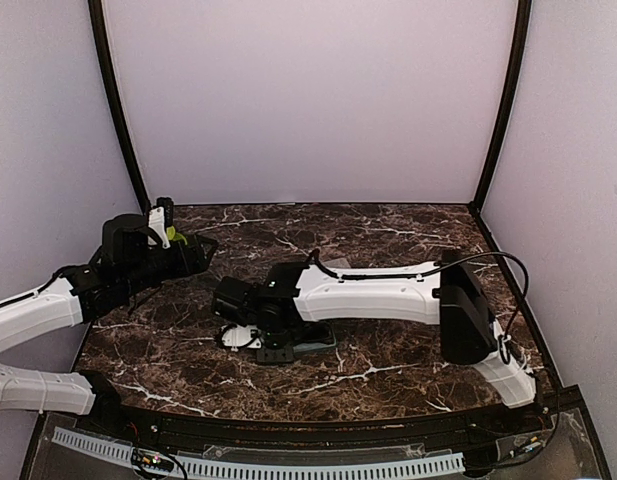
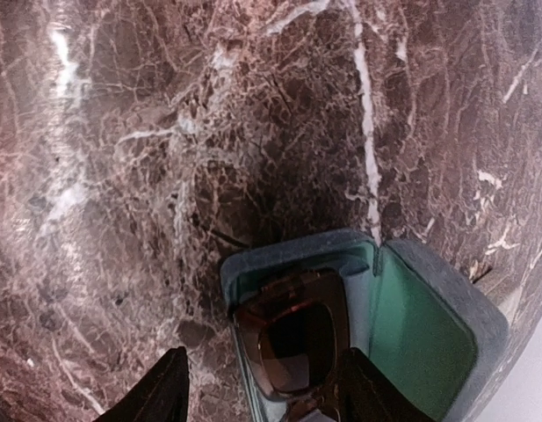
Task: Organize the sunglasses
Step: Place the sunglasses in the sunglasses case.
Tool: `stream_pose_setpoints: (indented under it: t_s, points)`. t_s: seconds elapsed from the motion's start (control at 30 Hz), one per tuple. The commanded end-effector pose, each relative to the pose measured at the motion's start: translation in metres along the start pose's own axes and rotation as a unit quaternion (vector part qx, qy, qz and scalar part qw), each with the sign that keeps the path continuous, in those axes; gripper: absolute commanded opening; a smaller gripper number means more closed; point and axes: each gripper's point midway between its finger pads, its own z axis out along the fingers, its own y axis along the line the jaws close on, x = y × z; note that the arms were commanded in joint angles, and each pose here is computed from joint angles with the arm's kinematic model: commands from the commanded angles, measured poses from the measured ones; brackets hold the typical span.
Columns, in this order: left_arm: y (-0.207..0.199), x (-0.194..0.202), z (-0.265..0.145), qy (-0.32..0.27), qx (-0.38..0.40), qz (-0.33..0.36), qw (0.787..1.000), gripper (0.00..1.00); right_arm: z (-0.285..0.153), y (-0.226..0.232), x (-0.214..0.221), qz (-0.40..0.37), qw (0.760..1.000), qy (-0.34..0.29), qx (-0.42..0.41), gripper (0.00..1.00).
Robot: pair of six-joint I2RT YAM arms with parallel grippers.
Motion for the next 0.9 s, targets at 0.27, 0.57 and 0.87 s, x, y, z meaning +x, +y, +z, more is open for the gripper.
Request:
stream_pose_setpoints:
  t_s: [0.27, 0.57, 0.87]
  points:
    - [-0.008, 0.043, 0.005, 0.043, 0.044, 0.02, 0.998, 0.88, -0.094, -0.042, 0.032, 0.167, 0.97, -0.177, 0.012, 0.67]
    - [-0.024, 0.123, -0.009, 0.1, 0.064, 0.084, 0.989, 0.97, -0.096, -0.056, 0.102, 0.321, 0.921, -0.219, -0.019, 0.75]
    - [-0.036, 0.193, -0.008, 0.151, 0.087, 0.168, 0.97, 0.99, -0.061, -0.041, 0.146, 0.403, 0.891, -0.205, -0.049, 0.79]
